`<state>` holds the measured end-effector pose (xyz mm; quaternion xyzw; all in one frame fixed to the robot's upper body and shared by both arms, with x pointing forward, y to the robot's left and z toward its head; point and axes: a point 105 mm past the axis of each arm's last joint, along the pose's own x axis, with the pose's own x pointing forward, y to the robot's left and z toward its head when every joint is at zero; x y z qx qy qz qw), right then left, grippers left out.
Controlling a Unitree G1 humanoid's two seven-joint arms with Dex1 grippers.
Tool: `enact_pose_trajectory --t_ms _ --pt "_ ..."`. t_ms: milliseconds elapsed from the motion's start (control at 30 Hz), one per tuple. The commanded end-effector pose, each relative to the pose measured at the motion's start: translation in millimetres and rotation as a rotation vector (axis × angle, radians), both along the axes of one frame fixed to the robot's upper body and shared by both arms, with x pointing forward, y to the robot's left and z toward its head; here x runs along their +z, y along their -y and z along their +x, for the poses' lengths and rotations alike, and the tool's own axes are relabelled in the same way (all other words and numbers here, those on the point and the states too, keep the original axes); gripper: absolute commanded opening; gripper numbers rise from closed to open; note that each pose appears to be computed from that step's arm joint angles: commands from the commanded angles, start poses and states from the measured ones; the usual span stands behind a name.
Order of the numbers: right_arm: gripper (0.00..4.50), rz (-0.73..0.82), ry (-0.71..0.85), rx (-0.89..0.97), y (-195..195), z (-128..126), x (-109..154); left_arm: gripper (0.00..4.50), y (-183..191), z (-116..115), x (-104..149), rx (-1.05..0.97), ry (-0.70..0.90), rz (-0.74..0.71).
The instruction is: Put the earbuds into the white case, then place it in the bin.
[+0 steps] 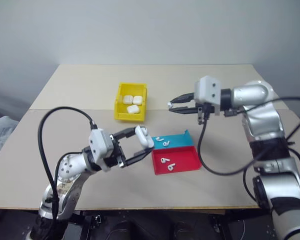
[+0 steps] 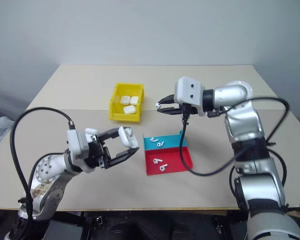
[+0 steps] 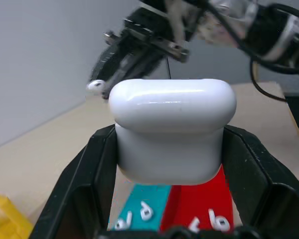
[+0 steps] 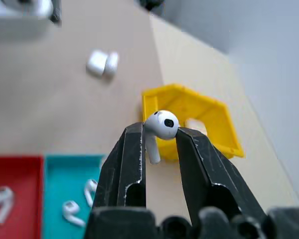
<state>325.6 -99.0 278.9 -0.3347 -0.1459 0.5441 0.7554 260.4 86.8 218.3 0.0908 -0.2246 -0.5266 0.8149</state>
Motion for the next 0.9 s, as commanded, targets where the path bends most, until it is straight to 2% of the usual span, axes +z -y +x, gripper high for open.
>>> enact_pose_trajectory --t_ms 33,100,167,400,667,900 --pt "1.06 0.282 0.009 0.016 0 -40 32 2.79 10 0 13 -0.068 0.009 -0.038" --pt "1.06 0.383 -0.04 0.053 -4 -59 32 2.79 15 2 15 -0.104 0.007 -0.039" --pt "1.06 0.417 -0.061 0.071 -10 -74 28 2.79 20 3 15 -0.138 0.007 -0.034" --pt "1.06 0.511 -0.153 0.113 -15 -91 23 2.79 26 5 18 -0.206 0.008 -0.059" --pt "1.06 0.489 -0.211 0.145 -19 -96 3 2.79 24 4 23 -0.253 0.018 -0.087" --pt "1.06 0.49 -0.213 0.154 -19 -98 -1 2.79 23 1 25 -0.275 0.021 -0.086"
